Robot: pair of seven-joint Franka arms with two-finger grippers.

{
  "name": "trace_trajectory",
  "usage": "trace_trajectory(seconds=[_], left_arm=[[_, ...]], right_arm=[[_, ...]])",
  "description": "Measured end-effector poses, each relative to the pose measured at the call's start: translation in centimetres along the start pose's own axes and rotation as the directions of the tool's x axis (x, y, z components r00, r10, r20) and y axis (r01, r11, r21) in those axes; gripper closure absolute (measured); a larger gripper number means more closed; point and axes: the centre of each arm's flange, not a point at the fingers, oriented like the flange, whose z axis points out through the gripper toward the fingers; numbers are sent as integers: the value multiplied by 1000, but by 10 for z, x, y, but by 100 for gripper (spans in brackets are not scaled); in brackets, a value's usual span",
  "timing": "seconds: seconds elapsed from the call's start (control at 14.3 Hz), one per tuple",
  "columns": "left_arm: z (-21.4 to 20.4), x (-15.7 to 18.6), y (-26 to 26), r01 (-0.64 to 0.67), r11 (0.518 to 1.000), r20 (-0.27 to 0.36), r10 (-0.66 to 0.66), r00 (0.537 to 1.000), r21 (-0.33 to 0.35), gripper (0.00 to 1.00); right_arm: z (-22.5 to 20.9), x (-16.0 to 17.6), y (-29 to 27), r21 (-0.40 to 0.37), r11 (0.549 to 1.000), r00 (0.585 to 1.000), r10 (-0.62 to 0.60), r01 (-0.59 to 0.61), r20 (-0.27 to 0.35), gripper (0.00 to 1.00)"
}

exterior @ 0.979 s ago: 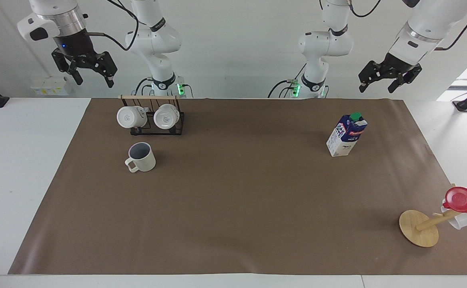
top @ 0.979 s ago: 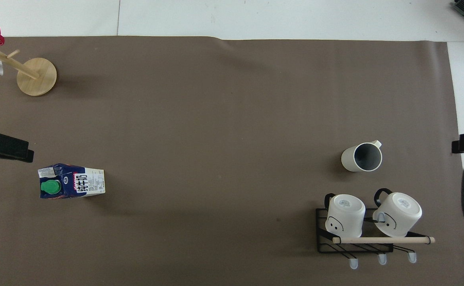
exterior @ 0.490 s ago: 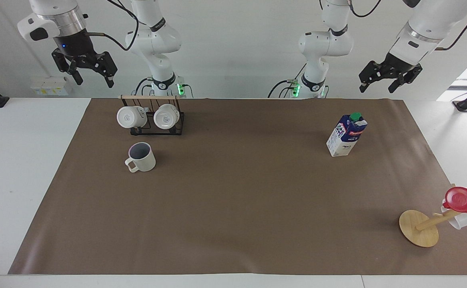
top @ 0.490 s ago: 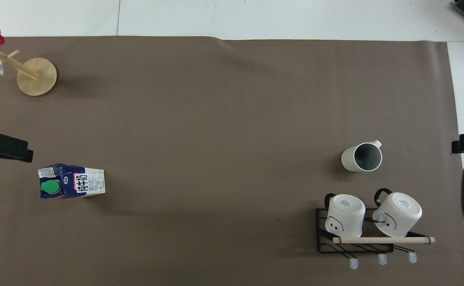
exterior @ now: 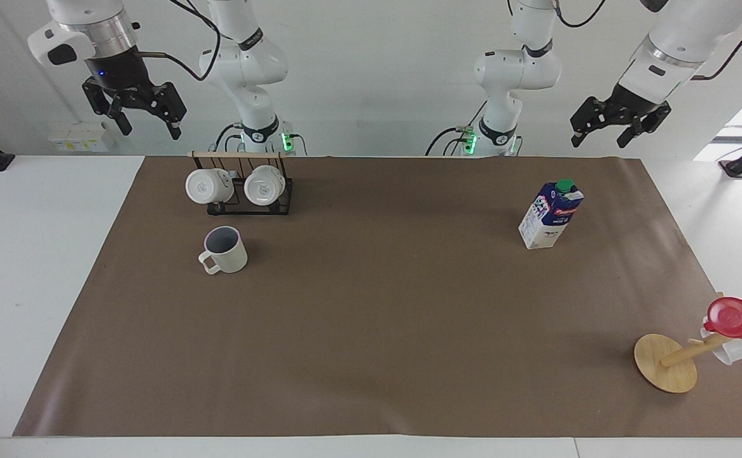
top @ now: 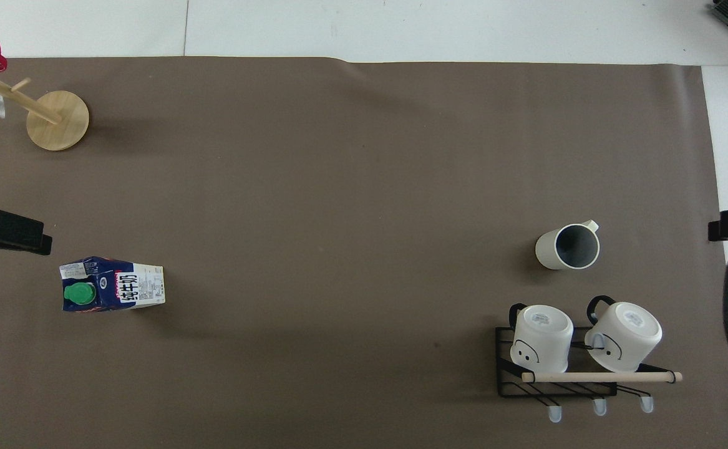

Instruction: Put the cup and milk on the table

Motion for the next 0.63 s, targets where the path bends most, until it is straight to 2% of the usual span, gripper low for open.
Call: trace_trajectory(seconds=[0.63], left_arm=[[0,0,0,0,1000,0,0,1000,0,0]], right_arm=[[3,-4,1,1,1000,1000,0,0,7,0]])
